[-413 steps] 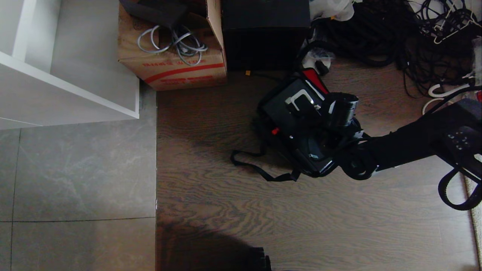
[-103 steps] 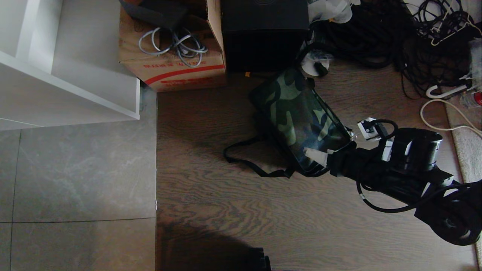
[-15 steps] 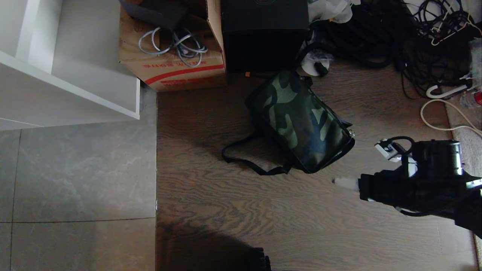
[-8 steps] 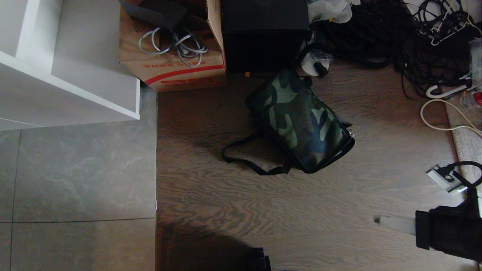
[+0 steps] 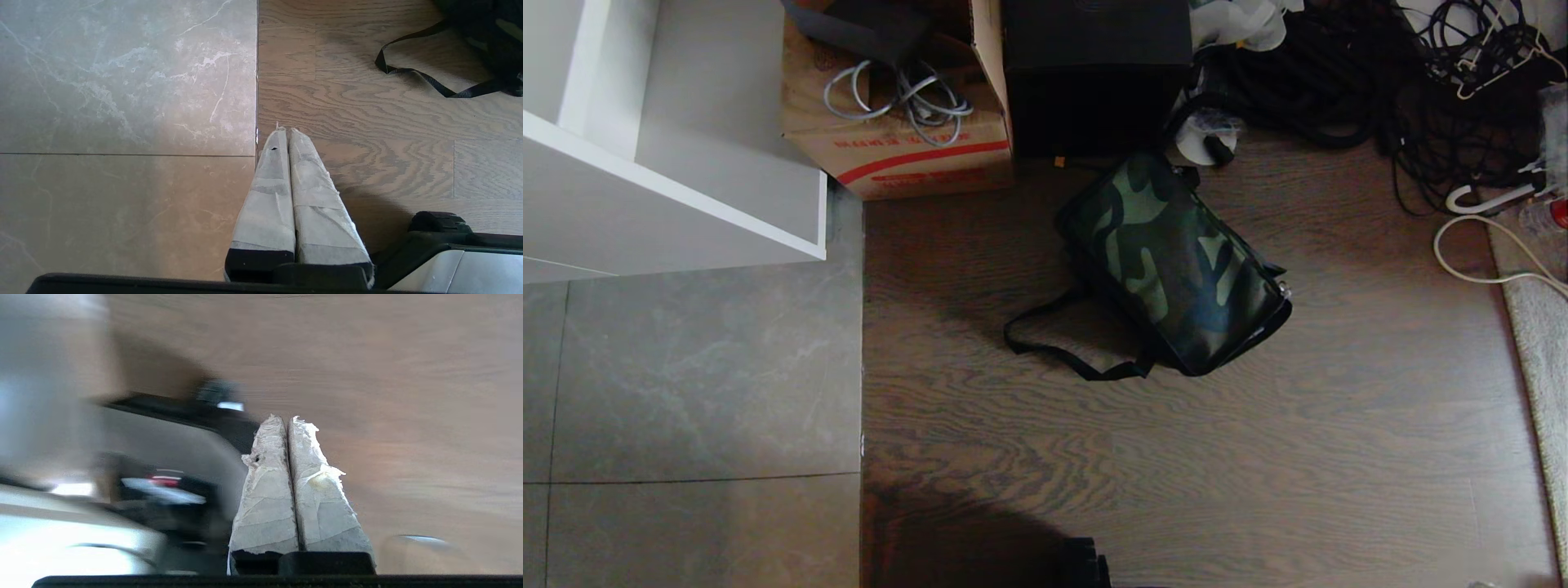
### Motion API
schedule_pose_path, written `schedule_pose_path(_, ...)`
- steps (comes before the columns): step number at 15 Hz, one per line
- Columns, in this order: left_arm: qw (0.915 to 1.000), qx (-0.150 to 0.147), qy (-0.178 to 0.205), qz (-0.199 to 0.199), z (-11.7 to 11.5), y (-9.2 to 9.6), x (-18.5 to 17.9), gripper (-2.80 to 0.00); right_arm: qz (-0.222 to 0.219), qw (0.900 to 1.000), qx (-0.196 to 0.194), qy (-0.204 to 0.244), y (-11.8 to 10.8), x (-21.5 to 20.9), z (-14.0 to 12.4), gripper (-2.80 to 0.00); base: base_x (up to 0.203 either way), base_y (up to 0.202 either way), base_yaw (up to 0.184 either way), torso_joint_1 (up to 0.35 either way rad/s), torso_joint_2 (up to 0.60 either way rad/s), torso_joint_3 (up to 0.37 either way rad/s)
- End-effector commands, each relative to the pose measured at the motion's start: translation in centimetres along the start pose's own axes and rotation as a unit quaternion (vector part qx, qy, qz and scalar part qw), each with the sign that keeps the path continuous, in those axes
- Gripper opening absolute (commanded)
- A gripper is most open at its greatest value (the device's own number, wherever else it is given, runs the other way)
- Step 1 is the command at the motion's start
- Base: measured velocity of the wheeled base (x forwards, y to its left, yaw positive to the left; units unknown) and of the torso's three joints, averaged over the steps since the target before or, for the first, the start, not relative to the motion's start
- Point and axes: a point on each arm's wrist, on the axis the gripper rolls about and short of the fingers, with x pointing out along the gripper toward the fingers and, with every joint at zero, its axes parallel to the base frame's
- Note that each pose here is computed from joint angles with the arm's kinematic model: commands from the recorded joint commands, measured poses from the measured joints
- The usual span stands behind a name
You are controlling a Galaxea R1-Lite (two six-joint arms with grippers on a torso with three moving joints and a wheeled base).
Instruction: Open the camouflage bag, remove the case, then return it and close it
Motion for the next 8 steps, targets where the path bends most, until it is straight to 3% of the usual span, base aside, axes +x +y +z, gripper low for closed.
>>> schedule_pose_path(1,1.0000,0.000,-0.001,0.000,0.0,0.0,0.0,-2.80,-0.073,0.994,-0.064,-0.059,-0.1,-1.3,-2.7,-2.80,0.000,0.000,0.000,0.000,0.00,0.000)
schedule_pose_path(3,1.0000,0.000,-0.001,0.000,0.0,0.0,0.0,-2.80,-0.154,0.983,-0.066,-0.079,-0.4,-1.7,-3.6,-2.80,0.000,0.000,0.000,0.000,0.00,0.000)
schedule_pose_path(8,1.0000,0.000,-0.001,0.000,0.0,0.0,0.0,-2.80,-0.172,0.963,-0.069,-0.197,0.1,-3.2,-5.4,-2.80,0.000,0.000,0.000,0.000,0.00,0.000)
